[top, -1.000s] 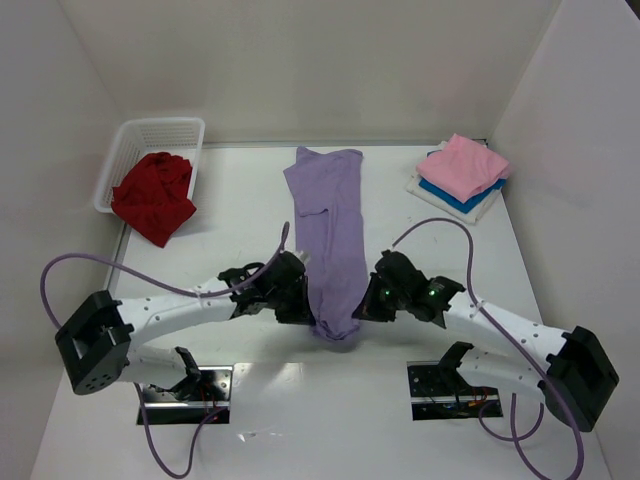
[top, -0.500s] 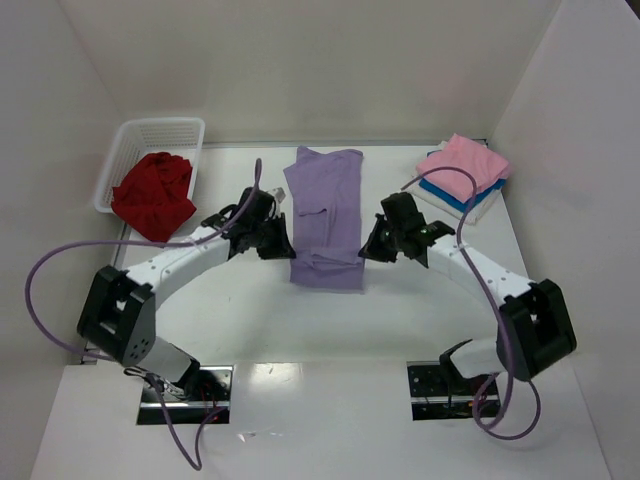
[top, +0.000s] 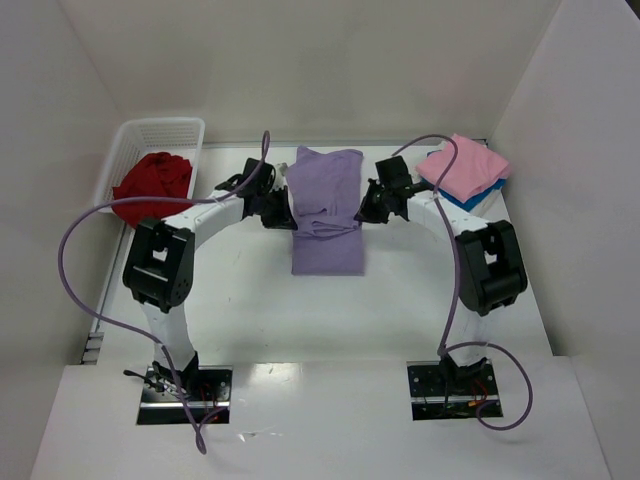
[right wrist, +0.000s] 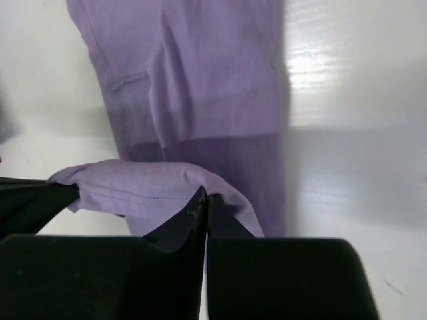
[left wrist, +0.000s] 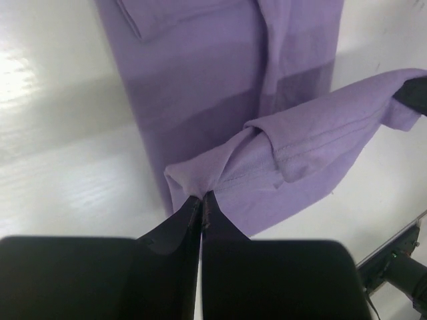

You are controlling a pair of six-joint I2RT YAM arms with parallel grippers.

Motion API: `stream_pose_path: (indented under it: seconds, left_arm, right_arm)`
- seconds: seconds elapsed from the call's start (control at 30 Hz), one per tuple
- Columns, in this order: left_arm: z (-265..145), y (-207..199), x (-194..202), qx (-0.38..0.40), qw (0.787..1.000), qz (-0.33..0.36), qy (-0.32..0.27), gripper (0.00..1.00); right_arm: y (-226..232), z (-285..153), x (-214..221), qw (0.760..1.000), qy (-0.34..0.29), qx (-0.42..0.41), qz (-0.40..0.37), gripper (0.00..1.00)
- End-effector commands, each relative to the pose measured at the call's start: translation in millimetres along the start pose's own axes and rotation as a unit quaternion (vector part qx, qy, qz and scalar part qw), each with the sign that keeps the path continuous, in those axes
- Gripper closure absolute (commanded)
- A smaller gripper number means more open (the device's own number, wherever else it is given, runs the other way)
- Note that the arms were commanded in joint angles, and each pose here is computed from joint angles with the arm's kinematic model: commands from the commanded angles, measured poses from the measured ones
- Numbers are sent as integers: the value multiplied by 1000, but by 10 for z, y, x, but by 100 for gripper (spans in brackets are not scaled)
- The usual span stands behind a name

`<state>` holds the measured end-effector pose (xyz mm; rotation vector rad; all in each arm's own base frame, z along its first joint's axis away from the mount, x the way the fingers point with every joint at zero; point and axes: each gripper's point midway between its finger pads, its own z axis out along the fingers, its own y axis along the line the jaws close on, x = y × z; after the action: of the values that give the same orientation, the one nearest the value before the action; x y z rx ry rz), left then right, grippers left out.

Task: Fold and stack the t-shirts
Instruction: Fold the folded rectangular tshirt in 1/3 of the way

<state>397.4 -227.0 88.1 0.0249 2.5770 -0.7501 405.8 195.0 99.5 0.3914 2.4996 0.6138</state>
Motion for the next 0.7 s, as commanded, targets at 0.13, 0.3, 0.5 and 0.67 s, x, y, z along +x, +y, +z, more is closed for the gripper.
stream_pose_path:
  seconds: [0.13, 0.3, 0.5, 0.67]
  left_arm:
    - [213, 161, -256, 4, 1000, 14, -5, 100]
    - [317, 248, -313, 10, 1000, 12, -5, 91]
    - [263, 267, -585, -2, 998, 47, -44, 56]
    - [-41, 198, -990, 2, 992, 75, -101, 25]
  right_arm:
    - [29, 276, -297, 999, -21, -5, -25, 100]
    - [17, 386, -424, 999, -38, -8, -38, 100]
    - [231, 330, -730, 994, -80, -31, -69, 68]
    - [420, 225, -971, 990, -107, -44, -77, 52]
